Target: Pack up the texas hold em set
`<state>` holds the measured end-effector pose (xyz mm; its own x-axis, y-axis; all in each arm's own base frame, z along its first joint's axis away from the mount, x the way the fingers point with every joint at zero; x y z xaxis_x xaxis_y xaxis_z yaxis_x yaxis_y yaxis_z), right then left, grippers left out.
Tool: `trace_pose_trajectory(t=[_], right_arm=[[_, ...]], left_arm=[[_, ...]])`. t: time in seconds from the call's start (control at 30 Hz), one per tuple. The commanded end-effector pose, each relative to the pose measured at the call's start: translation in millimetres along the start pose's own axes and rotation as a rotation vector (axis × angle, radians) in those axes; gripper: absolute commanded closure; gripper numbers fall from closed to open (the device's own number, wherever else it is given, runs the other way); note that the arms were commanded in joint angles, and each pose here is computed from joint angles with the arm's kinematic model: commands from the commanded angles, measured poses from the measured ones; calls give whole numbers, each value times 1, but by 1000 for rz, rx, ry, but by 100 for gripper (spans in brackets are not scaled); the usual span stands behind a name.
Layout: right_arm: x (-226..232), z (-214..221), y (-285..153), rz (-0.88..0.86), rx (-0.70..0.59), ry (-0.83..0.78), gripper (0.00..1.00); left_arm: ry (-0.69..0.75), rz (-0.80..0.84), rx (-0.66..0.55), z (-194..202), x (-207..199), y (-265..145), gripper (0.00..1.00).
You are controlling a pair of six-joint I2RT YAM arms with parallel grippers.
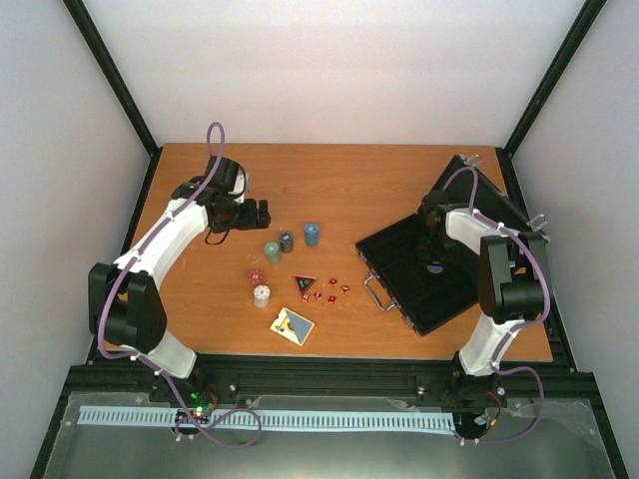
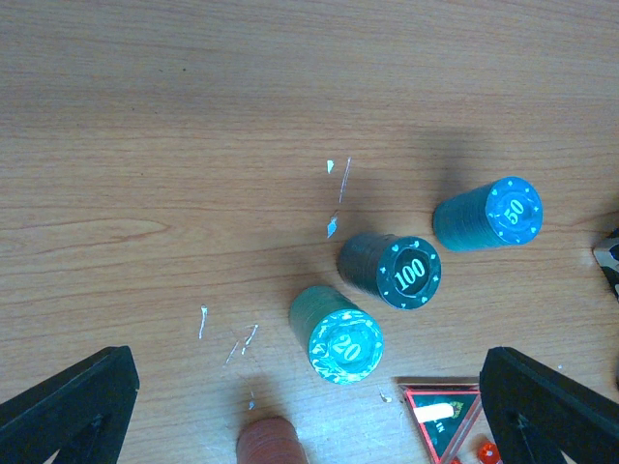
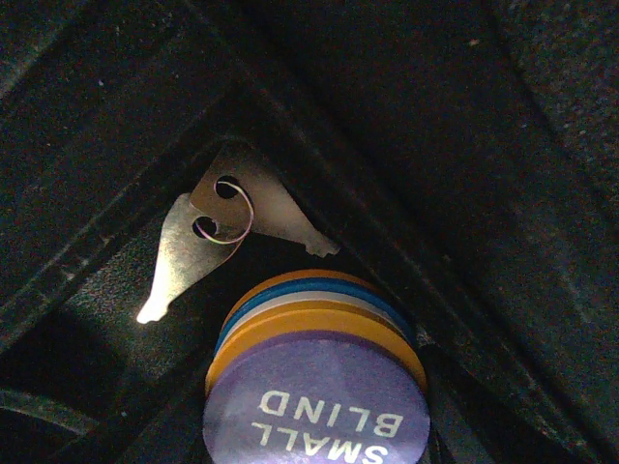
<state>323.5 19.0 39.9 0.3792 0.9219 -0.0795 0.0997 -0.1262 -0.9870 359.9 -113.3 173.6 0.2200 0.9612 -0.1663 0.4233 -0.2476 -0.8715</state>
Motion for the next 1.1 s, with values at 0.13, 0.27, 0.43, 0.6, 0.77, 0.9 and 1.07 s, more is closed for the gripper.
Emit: trace_pose_trajectory(t=[0.13,0.27,0.43,0.6,0.77,0.9,1.07], right_arm=[[6,-12,6,-66,-75,37,77],[8,-12,-1,-95,-96,58,77],[14,-4,3,-157,-81,98,76],[9,5,9,-134,-59,130,74],[0,13,15,-78,-26,126,67],[-3,16,14,-63,-18,140,54],[-6,14,12,-41,-28,138,40]], left_arm=[[8,-7,-14,-5,0,-1,0],[8,-6,-12,-5,0,0,0],[5,-4,-12,-6,0,2,0],[6,-8,-6,-5,0,3,0],[5,-4,-3,-5,0,5,0],[5,-3,0,-6,0,6,0],[5,-1,-1,-6,0,6,0]])
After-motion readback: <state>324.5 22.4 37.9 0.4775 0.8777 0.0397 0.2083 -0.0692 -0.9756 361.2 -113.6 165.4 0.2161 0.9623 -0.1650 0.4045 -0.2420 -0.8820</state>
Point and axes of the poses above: each gripper's point midway between its finger pads, its own y axis out along the fingers, its own x axis along the line the jaws close on, z = x × y, the point moved 2 cm from there along -y, back along the fingers, and after that the axes turned 12 degrees about y, right-handed, at the moved point
